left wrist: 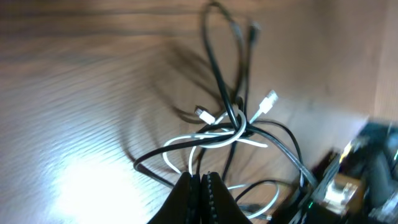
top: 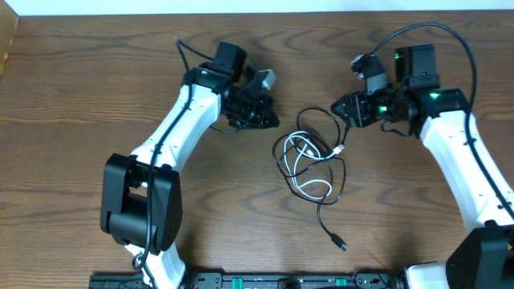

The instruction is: Untangle cables

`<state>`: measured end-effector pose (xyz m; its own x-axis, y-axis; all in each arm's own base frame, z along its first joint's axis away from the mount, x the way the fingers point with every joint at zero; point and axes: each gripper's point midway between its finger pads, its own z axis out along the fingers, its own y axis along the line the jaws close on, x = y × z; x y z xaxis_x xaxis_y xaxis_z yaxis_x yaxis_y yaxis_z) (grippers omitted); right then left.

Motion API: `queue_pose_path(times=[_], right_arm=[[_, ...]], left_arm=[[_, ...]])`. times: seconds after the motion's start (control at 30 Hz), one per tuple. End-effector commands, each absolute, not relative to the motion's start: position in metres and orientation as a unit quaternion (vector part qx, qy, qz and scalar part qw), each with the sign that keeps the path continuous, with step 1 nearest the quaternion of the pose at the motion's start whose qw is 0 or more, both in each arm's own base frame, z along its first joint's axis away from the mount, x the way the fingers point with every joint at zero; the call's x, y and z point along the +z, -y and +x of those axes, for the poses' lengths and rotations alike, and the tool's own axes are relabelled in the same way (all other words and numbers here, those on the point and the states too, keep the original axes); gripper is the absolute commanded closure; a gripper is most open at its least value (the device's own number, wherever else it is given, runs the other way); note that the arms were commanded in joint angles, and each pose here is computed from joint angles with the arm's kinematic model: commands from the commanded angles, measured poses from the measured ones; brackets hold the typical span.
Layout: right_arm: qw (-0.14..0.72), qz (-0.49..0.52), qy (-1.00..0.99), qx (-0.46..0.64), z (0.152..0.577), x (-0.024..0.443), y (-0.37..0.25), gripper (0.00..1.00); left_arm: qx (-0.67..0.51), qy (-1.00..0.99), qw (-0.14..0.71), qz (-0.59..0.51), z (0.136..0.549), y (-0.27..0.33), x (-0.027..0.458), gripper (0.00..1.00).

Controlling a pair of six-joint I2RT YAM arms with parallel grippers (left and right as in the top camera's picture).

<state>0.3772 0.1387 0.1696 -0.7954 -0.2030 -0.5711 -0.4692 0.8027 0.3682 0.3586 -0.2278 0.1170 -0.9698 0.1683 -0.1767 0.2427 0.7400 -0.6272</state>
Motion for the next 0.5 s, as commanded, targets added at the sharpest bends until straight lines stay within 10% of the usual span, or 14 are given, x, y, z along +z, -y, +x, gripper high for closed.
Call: queue_pose_path(times=[0.0,0.47], right_arm=[[0.240,-0.223,-0.901,0.285,0.371,0.161,-0.179,0.54],[0.217,-0.062,-0.945,0.237,0.390,0.144,-0.128,0.41]], left_arm=[[-0.315,-0.947,0.054,-0.009,0.383,0.199,0.117,0.93],[-0.307,-0.952,-0.005,0.014,0.360,0.249,0.074,0.75]])
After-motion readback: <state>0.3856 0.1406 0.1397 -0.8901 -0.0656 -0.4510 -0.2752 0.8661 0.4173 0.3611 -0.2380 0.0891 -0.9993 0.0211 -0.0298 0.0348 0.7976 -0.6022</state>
